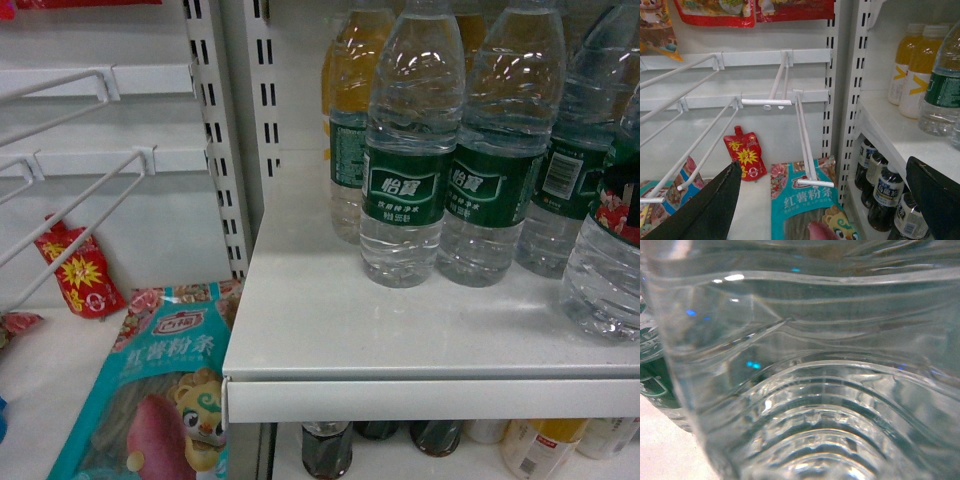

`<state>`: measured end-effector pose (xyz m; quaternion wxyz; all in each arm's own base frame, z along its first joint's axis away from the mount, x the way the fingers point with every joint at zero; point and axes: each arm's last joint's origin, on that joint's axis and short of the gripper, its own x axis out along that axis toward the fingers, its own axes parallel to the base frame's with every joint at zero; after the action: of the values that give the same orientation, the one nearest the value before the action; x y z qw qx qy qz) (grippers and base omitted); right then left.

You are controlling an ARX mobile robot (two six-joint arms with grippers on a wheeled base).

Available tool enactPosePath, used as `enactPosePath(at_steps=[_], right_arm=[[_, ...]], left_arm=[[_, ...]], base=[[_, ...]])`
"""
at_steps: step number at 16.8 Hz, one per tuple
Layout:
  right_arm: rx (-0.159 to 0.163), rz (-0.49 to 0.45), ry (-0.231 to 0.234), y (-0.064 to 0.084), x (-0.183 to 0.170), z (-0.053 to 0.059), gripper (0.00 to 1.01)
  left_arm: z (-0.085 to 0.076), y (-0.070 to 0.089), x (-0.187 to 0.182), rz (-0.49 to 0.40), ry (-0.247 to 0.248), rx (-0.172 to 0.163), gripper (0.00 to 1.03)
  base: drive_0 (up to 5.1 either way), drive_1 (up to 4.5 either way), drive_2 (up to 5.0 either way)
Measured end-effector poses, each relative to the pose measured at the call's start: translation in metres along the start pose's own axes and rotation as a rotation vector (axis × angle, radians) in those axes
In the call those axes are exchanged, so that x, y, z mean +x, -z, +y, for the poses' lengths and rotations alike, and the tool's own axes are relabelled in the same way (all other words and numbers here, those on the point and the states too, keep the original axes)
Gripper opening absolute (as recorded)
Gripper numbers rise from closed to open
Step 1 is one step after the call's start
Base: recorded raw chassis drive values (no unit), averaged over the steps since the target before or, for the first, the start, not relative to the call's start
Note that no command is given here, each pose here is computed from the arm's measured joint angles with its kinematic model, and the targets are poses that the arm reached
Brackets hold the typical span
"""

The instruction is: Move water from second to third shelf

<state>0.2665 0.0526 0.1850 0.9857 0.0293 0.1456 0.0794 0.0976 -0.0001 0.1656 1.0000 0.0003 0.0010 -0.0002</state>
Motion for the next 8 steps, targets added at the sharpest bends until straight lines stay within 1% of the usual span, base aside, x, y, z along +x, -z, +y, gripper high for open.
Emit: enactPosePath(at_steps=[3, 8], right_arm=[[-0.002, 0.017, -0.004, 0.0039, 0.0027, 0.0016, 0.41], [-0.004, 0.015, -0.001, 0.0052, 0.0071, 0.003, 0.41]], left_arm=[[0.0, 0.0, 0.0, 0.0, 0.0, 0.0, 0.98], [0.0, 0.0, 0.0, 0.0, 0.0, 0.0, 0.98]], base=[[0.0, 0.0, 0.0], [0.0, 0.0, 0.0]])
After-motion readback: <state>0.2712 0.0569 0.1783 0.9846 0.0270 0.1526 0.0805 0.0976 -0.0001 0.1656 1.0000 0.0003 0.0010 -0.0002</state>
